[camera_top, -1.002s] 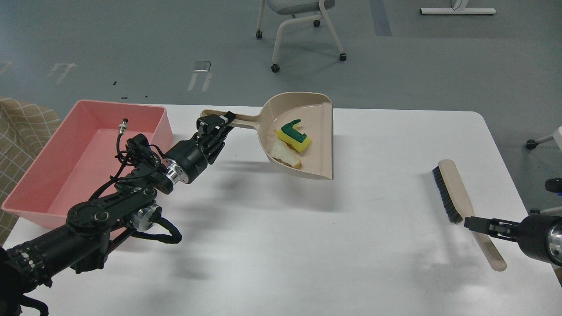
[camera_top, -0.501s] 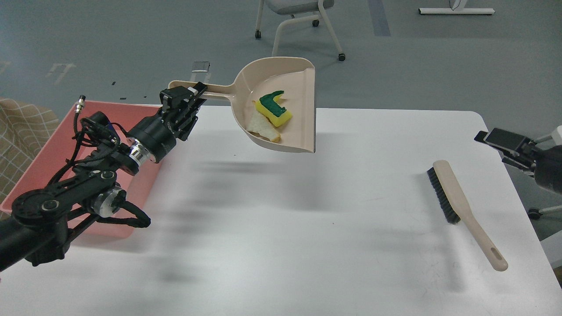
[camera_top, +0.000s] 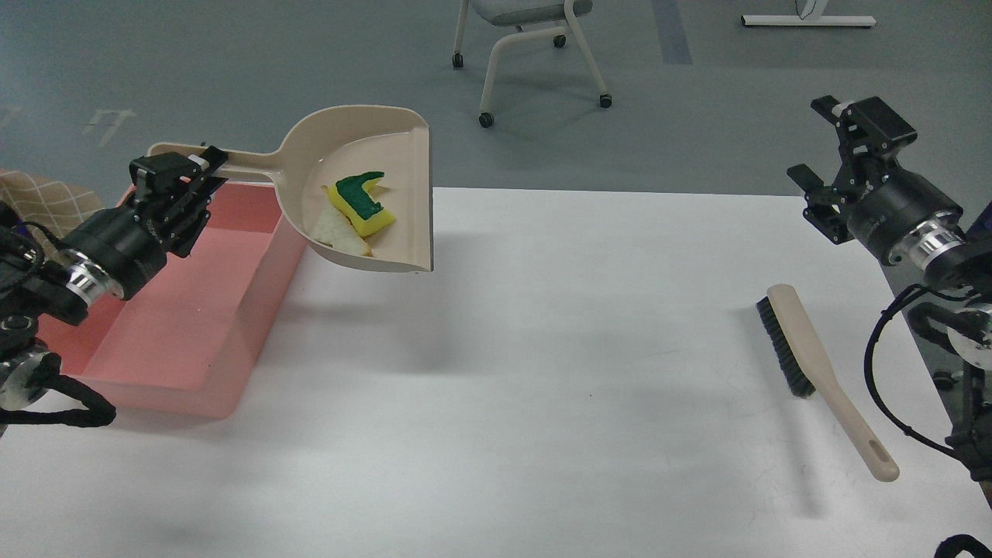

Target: Sweep and dump garbage into bin

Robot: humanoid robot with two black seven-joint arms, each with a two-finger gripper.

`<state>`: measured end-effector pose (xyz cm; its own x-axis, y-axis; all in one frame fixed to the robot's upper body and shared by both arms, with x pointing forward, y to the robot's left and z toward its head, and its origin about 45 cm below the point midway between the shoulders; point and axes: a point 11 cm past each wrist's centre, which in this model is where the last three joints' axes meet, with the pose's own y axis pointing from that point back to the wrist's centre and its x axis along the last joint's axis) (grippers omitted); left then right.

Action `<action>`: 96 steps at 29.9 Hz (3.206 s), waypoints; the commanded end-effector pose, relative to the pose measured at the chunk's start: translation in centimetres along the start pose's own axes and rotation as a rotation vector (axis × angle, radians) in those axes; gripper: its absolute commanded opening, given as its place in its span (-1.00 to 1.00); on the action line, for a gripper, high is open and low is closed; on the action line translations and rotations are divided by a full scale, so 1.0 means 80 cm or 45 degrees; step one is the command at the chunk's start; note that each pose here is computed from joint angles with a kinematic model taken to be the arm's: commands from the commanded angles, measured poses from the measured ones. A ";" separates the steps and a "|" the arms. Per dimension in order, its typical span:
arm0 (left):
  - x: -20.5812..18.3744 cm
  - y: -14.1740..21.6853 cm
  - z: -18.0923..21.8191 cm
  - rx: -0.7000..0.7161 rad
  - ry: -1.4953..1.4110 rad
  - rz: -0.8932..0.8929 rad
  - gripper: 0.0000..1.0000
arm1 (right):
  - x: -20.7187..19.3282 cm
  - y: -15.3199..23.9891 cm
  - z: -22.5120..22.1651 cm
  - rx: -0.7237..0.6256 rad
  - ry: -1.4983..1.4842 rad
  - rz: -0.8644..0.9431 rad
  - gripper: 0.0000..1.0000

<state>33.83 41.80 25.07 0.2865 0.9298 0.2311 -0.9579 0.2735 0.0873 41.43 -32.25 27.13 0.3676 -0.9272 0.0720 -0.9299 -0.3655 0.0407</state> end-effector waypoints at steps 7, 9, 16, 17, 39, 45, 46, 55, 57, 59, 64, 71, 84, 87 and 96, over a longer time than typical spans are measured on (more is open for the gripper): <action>0.058 0.034 0.022 0.051 -0.025 0.119 -0.64 | -0.026 -0.040 0.011 0.133 -0.174 -0.017 0.96; 0.061 0.040 0.019 0.068 -0.026 0.118 -0.64 | -0.023 -0.039 0.019 0.113 -0.184 -0.009 0.96; 0.075 0.059 0.007 0.130 -0.023 0.157 -0.64 | -0.015 -0.037 0.030 0.093 -0.231 0.013 0.98; 0.078 0.061 0.009 0.133 -0.033 0.162 -0.64 | -0.015 -0.037 0.030 0.093 -0.232 0.013 0.98; 0.215 0.162 0.053 0.369 -0.203 0.175 -0.63 | -0.013 -0.029 0.040 0.092 -0.283 0.024 0.98; 0.208 0.152 0.064 0.431 -0.422 0.053 -0.64 | -0.012 -0.026 0.039 0.112 -0.323 0.029 0.98; 0.209 0.151 0.068 0.436 -0.457 0.041 -0.63 | -0.011 -0.024 0.042 0.108 -0.326 0.032 0.98; 0.212 0.129 0.109 0.434 -0.769 -0.058 -0.63 | 0.001 -0.009 0.052 0.118 -0.400 0.062 0.98; 0.215 0.124 0.130 0.413 -0.845 -0.063 -0.63 | 0.005 -0.006 0.052 0.115 -0.390 0.068 0.98; 0.213 0.118 0.152 0.397 -0.953 -0.092 -0.63 | 0.005 -0.005 0.053 0.119 -0.391 0.070 0.98; 0.208 0.109 0.173 0.348 -1.011 -0.101 -0.63 | 0.005 -0.005 0.050 0.140 -0.391 0.071 0.98; 0.186 0.084 0.162 0.277 -0.958 -0.150 -0.63 | 0.005 -0.005 0.044 0.155 -0.378 0.067 0.98; 0.113 0.033 0.177 -0.078 -0.469 -0.158 -0.63 | 0.019 0.016 0.029 0.177 -0.306 0.069 0.98; 0.080 0.007 0.153 -0.124 -0.378 -0.194 -0.53 | 0.020 0.016 0.028 0.178 -0.302 0.069 0.98; -0.063 -0.082 0.052 -0.185 0.003 -0.193 -0.35 | 0.019 -0.003 0.000 0.235 -0.288 0.048 0.98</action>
<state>38.22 37.97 29.80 0.3997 0.8651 0.3032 -0.9062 0.4226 -0.0112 41.55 -34.11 26.13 0.3271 -0.9310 -0.1617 -0.9432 -0.3110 -0.1171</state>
